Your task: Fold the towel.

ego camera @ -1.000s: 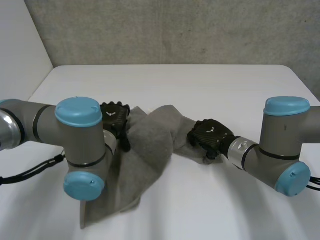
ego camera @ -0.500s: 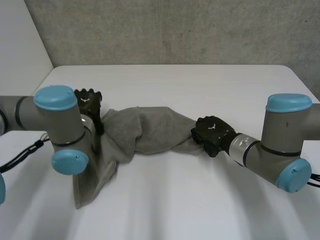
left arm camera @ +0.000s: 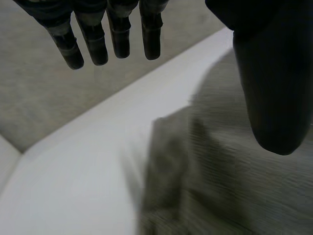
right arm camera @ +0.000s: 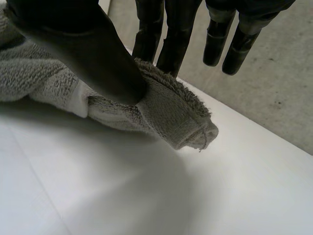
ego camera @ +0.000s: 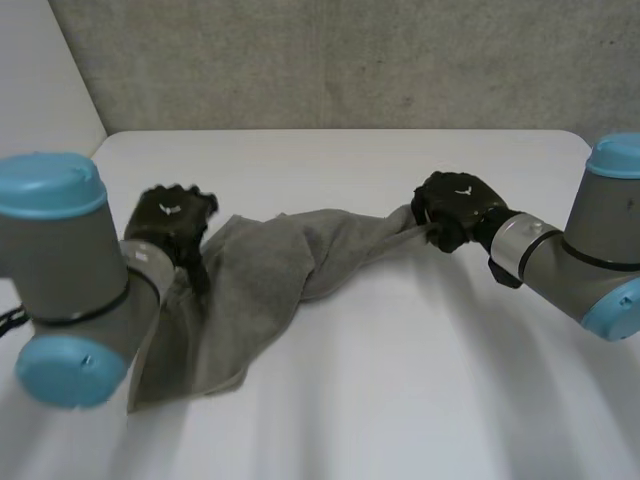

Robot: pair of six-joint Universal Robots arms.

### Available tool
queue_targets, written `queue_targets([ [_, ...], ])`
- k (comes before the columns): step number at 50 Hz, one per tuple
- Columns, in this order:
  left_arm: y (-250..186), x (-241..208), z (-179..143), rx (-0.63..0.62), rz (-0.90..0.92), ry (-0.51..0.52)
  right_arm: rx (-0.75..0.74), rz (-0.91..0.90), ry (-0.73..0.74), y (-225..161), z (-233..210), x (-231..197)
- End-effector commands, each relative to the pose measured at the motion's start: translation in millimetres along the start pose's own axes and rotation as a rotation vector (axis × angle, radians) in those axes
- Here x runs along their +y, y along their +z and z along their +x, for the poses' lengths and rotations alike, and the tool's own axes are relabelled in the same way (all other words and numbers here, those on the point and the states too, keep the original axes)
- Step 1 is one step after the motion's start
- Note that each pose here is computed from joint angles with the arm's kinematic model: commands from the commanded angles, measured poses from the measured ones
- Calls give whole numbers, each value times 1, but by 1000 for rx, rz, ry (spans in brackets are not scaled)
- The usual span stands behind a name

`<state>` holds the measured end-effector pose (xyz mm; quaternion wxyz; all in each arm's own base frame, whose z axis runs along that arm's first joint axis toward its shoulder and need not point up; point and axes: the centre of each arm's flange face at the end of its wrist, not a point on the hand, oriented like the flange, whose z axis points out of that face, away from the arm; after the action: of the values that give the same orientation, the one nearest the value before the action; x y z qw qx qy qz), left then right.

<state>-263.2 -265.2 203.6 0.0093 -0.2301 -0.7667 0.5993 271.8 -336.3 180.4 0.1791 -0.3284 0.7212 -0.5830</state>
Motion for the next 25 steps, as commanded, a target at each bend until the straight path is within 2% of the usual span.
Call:
queue_targets([
  [1, -60, 10, 18, 85, -39, -35, -3, 3, 9, 0, 0, 0],
  [7, -77, 23, 25, 88, -83, -56, -19, 2, 10, 0, -3, 1],
  [14, -89, 38, 26, 12, -148, -16, -28, -7, 13, -1, -6, 4],
  [25, -100, 56, 33, 45, -230, 23, -24, -15, 6, -2, -4, 7],
])
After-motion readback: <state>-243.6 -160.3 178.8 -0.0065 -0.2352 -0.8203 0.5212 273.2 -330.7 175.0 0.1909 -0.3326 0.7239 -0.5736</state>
